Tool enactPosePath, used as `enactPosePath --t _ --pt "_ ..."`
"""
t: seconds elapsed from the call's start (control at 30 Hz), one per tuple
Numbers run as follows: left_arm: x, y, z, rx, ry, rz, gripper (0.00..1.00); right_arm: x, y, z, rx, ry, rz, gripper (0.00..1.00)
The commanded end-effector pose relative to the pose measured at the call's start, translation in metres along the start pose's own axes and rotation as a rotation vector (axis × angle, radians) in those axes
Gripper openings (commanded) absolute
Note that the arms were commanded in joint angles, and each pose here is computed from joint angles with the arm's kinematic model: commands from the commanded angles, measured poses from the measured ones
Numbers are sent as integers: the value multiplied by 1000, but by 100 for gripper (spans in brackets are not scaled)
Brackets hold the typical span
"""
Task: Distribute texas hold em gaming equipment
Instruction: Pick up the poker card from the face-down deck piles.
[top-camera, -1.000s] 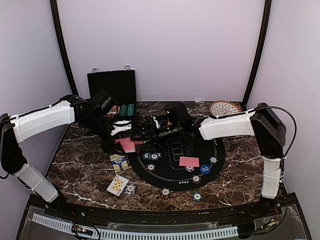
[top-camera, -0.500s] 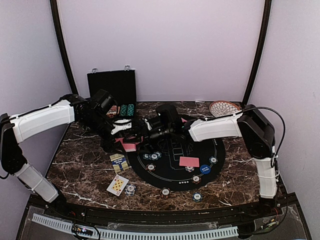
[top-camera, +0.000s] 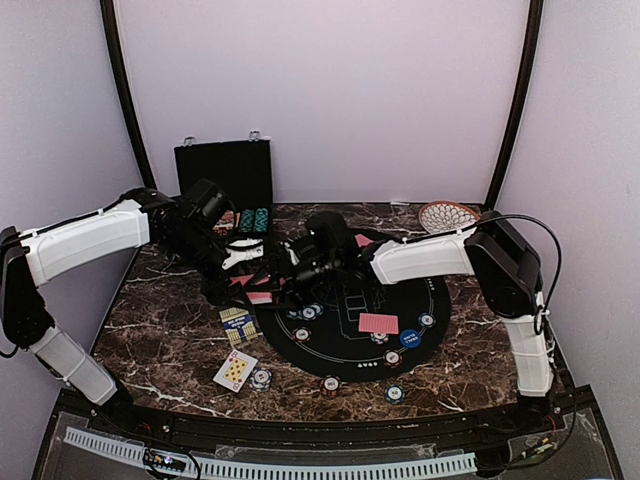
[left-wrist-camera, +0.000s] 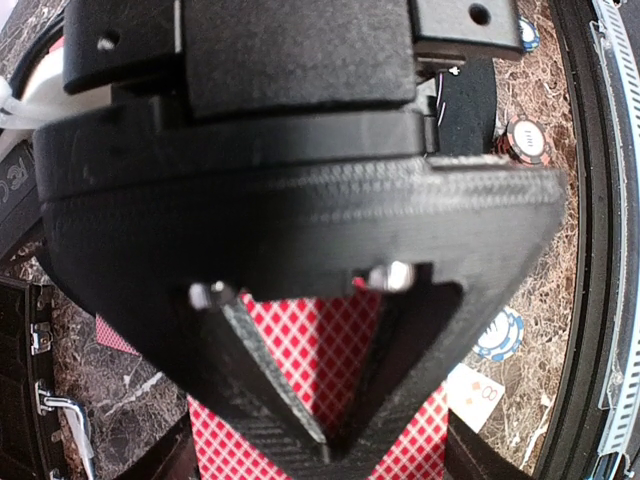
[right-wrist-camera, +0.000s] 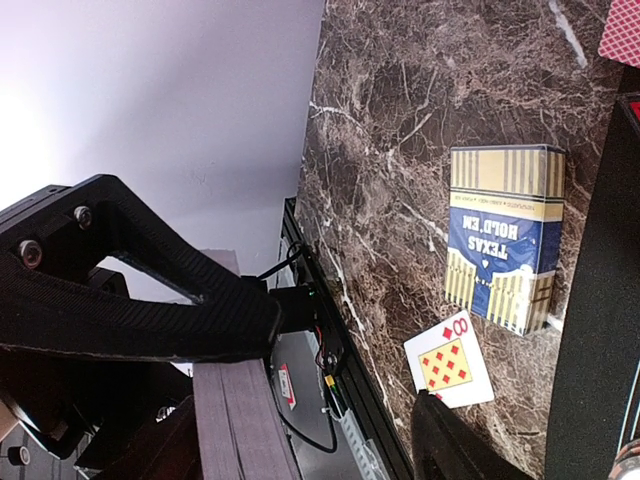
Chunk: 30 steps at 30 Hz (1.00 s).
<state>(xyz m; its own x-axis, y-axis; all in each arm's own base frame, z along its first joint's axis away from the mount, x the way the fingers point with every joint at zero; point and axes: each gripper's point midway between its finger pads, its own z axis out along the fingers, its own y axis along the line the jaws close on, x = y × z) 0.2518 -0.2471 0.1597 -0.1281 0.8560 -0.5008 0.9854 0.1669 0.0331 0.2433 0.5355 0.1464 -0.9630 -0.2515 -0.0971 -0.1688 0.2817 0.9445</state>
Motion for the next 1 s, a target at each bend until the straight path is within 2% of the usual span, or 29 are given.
enactPosePath --t 0.0,0.23,0.47,0.63,0.97 --pt "-11 0 -13 -3 -39 9 3 -4 -12 -13 36 -34 11 66" --pt "-11 0 -12 -6 -35 10 3 -1 -19 -28 56 -47 18 60" --pt "-8 1 -10 -9 -24 10 3 -3 4 -40 17 -57 -13 54" --pt "-6 1 -9 -9 -22 10 2 -3 31 -52 -52 -78 -26 45" --pt "-3 0 -7 -13 -12 12 2 3 37 -58 -63 -73 -20 24"
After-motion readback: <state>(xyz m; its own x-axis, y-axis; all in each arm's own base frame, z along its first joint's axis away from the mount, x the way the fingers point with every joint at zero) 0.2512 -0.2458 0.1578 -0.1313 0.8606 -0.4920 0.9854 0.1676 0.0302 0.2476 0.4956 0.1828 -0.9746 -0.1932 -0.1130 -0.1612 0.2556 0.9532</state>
